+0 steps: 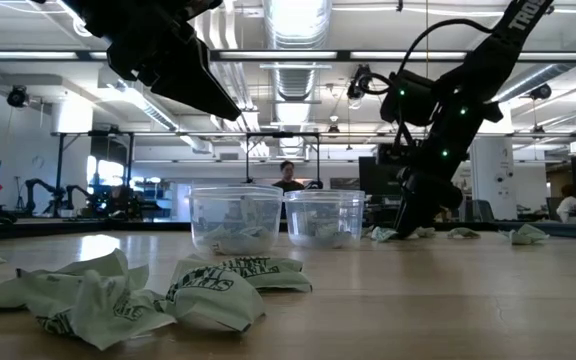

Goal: Pick and place items into bin
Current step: Put the stevia packet into the right bin

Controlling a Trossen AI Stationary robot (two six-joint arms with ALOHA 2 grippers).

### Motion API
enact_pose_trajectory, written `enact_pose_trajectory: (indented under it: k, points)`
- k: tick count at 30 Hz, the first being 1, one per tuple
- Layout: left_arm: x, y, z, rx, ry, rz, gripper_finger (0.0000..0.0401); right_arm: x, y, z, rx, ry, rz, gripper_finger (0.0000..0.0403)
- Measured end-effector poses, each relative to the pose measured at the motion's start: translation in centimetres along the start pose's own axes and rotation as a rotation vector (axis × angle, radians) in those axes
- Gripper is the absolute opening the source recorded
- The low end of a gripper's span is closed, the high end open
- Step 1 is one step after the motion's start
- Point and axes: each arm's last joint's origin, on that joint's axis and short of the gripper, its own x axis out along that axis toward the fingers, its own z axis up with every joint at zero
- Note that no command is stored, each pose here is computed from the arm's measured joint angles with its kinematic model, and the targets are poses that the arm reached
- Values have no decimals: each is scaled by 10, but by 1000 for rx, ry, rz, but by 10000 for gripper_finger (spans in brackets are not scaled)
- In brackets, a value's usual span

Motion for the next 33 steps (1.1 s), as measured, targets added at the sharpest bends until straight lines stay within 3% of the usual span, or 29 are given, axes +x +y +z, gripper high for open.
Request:
enact_pose_trajectory:
  k: [9, 18, 27, 33]
  points:
    - [0, 0, 0, 0, 1, 1, 111, 0, -1, -1, -23, 9, -10, 15]
    - [0, 0, 0, 1, 1, 1, 111, -3, -1, 0, -22, 1, -15, 9]
    - [0, 0, -1, 2, 3, 0, 111, -26, 1, 7, -7, -71, -9, 9]
    - [0, 0, -1, 3, 3, 0, 111, -46, 20, 14, -70, -175, 129, 9]
